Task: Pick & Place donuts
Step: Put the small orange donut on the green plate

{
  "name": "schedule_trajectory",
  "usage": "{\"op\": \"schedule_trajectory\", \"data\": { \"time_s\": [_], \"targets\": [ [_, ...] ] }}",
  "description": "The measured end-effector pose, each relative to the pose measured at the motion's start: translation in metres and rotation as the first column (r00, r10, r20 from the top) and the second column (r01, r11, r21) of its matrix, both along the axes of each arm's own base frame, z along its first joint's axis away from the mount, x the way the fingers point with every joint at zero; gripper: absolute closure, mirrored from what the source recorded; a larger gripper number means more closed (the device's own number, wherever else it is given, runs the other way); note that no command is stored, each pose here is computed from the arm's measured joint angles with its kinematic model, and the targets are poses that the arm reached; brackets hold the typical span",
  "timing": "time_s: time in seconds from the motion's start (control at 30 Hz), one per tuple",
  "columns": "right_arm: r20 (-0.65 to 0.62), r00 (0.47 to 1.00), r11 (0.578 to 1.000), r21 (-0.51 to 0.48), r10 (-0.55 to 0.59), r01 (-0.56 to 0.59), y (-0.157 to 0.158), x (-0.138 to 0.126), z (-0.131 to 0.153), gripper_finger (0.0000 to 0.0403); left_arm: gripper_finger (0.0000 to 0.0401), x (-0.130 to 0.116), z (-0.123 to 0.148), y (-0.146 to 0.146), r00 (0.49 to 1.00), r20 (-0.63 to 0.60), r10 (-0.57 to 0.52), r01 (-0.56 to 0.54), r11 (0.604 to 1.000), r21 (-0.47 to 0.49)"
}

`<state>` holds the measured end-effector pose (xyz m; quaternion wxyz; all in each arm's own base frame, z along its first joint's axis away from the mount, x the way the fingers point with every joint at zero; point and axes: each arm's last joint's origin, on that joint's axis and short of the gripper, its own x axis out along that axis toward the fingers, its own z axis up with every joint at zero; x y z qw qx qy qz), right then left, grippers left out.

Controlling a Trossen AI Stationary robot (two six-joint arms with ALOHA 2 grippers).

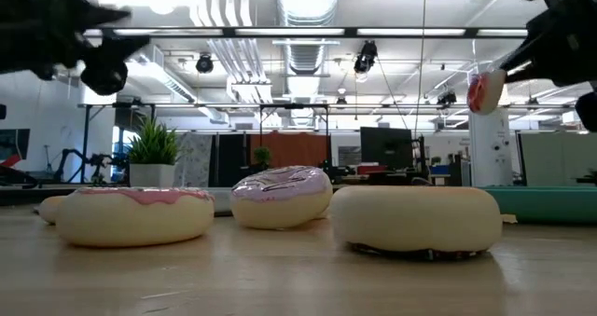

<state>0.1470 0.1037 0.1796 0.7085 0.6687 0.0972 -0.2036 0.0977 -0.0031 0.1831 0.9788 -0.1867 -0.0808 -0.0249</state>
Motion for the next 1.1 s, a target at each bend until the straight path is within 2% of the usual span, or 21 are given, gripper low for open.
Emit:
{"op": "schedule_trajectory", "data": {
  "time_s": [0.07,0.17,0.27,0.33,0.43,0.53,0.77,0.97,1.1],
  "targets": [
    [0.009,1.000,1.000,-0.004,-0.012,0.012,0.001,0.001,0.002,0.0390,0.0230,-0.002,0.009,0.001,0.995,0.096,0.000,0.016,0.985,-0.170],
    [0.007,1.000,1.000,-0.007,-0.017,0.017,0.000,0.002,0.003,0.0390,0.0230,-0.004,0.016,0.002,0.986,0.169,0.011,0.041,0.953,-0.300],
    [0.016,0.999,0.999,-0.003,-0.038,0.038,0.000,0.002,0.003,0.0390,0.0230,-0.008,0.025,0.002,0.962,0.273,-0.003,0.112,0.915,-0.387],
    [0.016,0.999,0.999,-0.001,-0.048,0.049,-0.001,0.001,0.001,0.0390,0.0230,-0.010,0.030,0.002,0.946,0.325,-0.002,0.137,0.909,-0.393],
    [0.017,0.998,0.999,0.000,-0.054,0.054,-0.002,0.002,0.001,0.0390,0.0230,-0.012,0.033,0.005,0.928,0.357,0.106,0.059,0.904,-0.423],
    [0.019,0.998,0.998,-0.003,-0.058,0.058,-0.002,0.002,0.001,0.0390,0.0230,-0.009,0.029,0.009,0.923,0.311,0.228,-0.029,0.846,-0.533],
    [0.027,0.997,0.997,-0.010,-0.077,0.077,-0.003,0.002,0.001,0.0390,0.0230,0.015,0.015,0.009,0.960,0.127,0.249,-0.110,0.754,-0.647],
    [0.027,0.997,0.997,-0.009,-0.077,0.077,-0.003,0.002,0.001,0.0390,0.0230,0.044,0.019,0.009,0.968,0.008,0.252,-0.176,0.698,-0.694],
    [0.029,0.996,0.997,-0.010,-0.079,0.080,-0.003,0.002,0.001,0.0390,0.0230,0.073,0.021,0.008,0.965,-0.084,0.249,-0.236,0.685,-0.689]
  ]
}}
